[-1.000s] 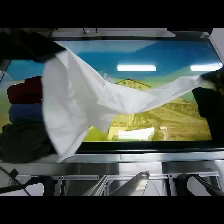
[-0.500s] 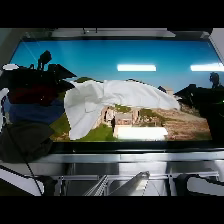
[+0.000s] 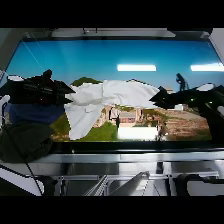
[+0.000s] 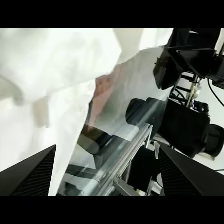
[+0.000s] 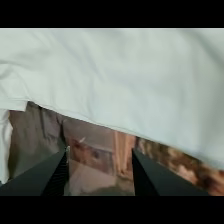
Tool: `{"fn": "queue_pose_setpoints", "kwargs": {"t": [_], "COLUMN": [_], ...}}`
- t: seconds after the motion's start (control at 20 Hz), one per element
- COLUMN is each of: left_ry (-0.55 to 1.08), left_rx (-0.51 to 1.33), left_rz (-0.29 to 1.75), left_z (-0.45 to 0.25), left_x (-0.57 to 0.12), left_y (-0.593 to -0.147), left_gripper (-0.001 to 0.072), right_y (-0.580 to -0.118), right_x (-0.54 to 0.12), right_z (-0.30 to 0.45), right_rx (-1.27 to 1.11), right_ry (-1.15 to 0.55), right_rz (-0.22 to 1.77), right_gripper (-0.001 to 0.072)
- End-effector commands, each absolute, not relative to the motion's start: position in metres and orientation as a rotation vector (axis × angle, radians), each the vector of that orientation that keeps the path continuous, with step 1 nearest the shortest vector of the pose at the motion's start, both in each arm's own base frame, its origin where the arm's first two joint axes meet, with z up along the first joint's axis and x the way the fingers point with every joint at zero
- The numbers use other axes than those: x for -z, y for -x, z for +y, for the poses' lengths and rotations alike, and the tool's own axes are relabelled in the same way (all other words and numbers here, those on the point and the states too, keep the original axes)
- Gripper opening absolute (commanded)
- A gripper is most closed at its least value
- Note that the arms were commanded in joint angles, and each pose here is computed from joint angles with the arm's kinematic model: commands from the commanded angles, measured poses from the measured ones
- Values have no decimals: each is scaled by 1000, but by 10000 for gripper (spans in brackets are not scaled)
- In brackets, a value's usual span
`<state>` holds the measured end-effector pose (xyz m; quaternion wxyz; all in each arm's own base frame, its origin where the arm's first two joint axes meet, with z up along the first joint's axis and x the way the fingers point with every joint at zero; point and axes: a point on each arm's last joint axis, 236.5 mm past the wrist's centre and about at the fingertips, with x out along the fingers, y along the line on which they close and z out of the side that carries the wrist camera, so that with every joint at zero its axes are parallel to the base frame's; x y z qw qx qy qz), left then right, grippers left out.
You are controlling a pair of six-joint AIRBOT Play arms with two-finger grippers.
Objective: Fold the shirts.
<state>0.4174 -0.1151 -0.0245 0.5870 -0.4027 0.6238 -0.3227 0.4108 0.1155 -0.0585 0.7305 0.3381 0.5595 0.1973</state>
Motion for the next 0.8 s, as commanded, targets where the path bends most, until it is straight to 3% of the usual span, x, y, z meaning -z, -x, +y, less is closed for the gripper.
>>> {"fn": "queue_pose_setpoints", "kwargs": {"t": [0.0,0.4,0.55,0.75], "left_ry": [941,872,831,793], "left_rx": [709,703,746,809], "left_rz": [1487,1432,1439,1460], "left_z": [-118,-123,-140,-154], "left_x": [49,60,63,58], "left_y": [-417,-452,-458,-457], "left_gripper": [704,704,704,704], "right_y": [-424,-450,-447,-447], "right_x": [70,66,64,39], "right_z": [176,274,312,356], "right_rx": [-452,-572,-657,-766], "right_ry": [-720,-897,-841,-634], "right_rz": [1186,1014,1013,959], "right_gripper": [459,457,456,454]}}
